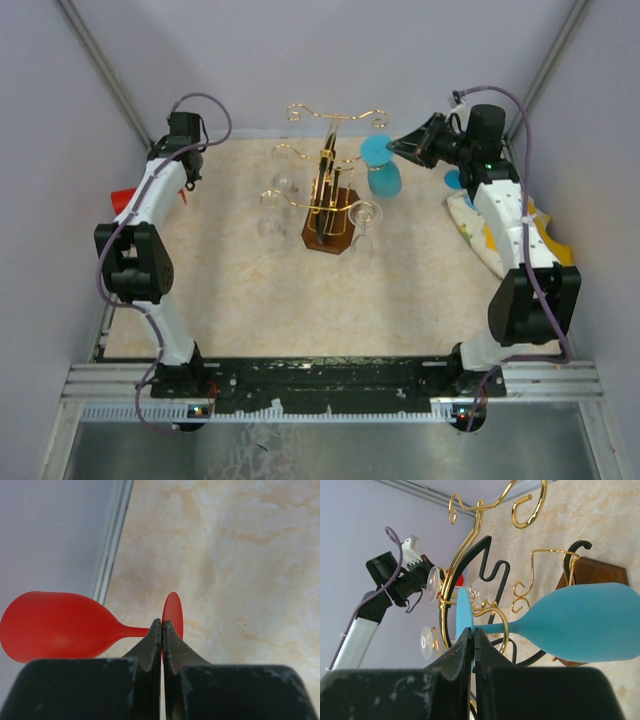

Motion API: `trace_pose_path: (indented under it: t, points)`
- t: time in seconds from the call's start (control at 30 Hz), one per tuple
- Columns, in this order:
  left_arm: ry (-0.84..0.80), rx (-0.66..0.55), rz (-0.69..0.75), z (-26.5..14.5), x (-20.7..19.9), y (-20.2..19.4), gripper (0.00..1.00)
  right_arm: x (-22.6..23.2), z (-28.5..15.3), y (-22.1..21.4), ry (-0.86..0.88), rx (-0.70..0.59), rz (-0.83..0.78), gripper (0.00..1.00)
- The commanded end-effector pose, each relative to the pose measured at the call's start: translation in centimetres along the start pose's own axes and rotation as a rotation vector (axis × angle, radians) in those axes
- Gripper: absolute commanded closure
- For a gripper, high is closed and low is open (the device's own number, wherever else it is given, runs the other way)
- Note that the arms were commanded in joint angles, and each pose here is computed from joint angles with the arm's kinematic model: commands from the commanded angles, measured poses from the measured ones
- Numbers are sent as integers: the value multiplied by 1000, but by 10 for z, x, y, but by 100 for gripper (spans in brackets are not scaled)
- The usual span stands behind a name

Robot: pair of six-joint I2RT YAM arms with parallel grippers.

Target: Take the wine glass off the wine glass rack

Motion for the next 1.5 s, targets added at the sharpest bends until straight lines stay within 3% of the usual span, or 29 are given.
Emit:
trace_pose_path:
  t: [0.0,0.23,0.67,1.1,1.47]
  points:
    - [126,-4,55,4,9,0,100,28,-8,23,94,-44,-88,100]
    - [156,23,119,11,-1,-11,100,29,2,22,160,19,-82,100]
    - [169,35,136,11,-3,-15,100,54,13,-26,230,203,-129,100]
    - [191,87,189,24,-11,-34,100,58,-44,-47,164,229,-185,100]
    - [302,125,419,41,-37,-62,100,50,-83,-34,-56,142,-310,100]
Point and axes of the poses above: each gripper's point midway between its finger pads, its own z axis out along the fingers, its own x axis along the line the jaws close on, y = z × x, the point moved 5 cm from there along -z, back along the fingers, and after that the axes turned 5 degrees about z, right-handed, at the moved point
